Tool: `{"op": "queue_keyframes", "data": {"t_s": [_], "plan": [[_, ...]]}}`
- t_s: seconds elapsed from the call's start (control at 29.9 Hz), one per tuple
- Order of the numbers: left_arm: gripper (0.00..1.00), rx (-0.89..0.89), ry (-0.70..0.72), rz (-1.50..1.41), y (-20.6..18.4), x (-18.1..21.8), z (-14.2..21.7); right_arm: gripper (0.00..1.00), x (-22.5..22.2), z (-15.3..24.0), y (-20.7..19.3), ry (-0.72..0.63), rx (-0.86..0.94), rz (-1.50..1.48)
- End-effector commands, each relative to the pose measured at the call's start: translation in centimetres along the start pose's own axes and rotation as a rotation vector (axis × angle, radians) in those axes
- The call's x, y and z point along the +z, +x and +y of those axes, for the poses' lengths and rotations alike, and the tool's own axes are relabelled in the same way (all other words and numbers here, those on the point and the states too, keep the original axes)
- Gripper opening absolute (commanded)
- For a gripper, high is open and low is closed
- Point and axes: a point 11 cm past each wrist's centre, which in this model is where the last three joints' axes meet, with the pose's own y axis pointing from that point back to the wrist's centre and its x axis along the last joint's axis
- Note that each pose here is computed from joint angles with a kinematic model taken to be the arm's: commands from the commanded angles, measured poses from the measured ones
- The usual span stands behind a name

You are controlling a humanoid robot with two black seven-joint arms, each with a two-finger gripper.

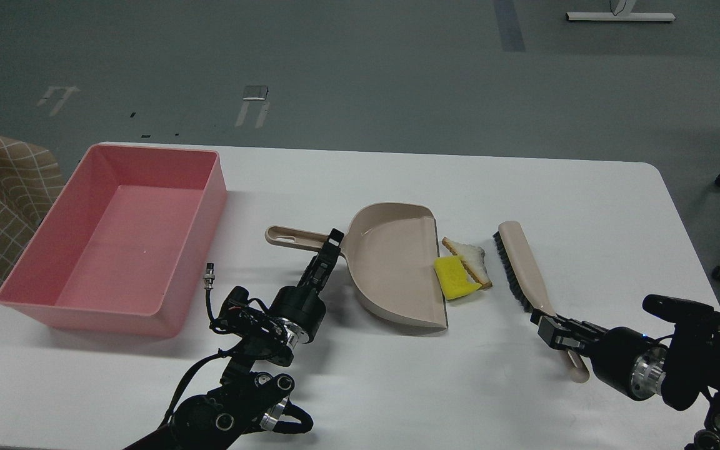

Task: Sweep and dump garbage into bin
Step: 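Lift the brush with the right gripper toward the dustpan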

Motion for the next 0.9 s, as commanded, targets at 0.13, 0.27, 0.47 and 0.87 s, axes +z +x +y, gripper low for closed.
{"op": "queue_keyframes", "data": {"t_s": [0.13,0.27,0.47,0.87], "plan": [[0.30,-0.001,-0.003,0.002,0.0,0.1,0.0,0.18,-1.4,-1.0,-0.1,0.024,0.019,-0.021],[0.31,-0.001,-0.004,0.001,0.0,0.1,0.0,0.18,-1.7,-1.2,0.4,0.026,0.030,-0.018],[0.31,-0.001,-0.004,0.001,0.0,0.1,0.0,0.18,-2.7,-1.8,0.1,0.052,0.037,-0.045],[0.31,0.000,-0.008,-0.011,0.3,0.2,-0.3,0.18,-2.6,-2.3,0.0,0.036,0.038,-0.026]]}}
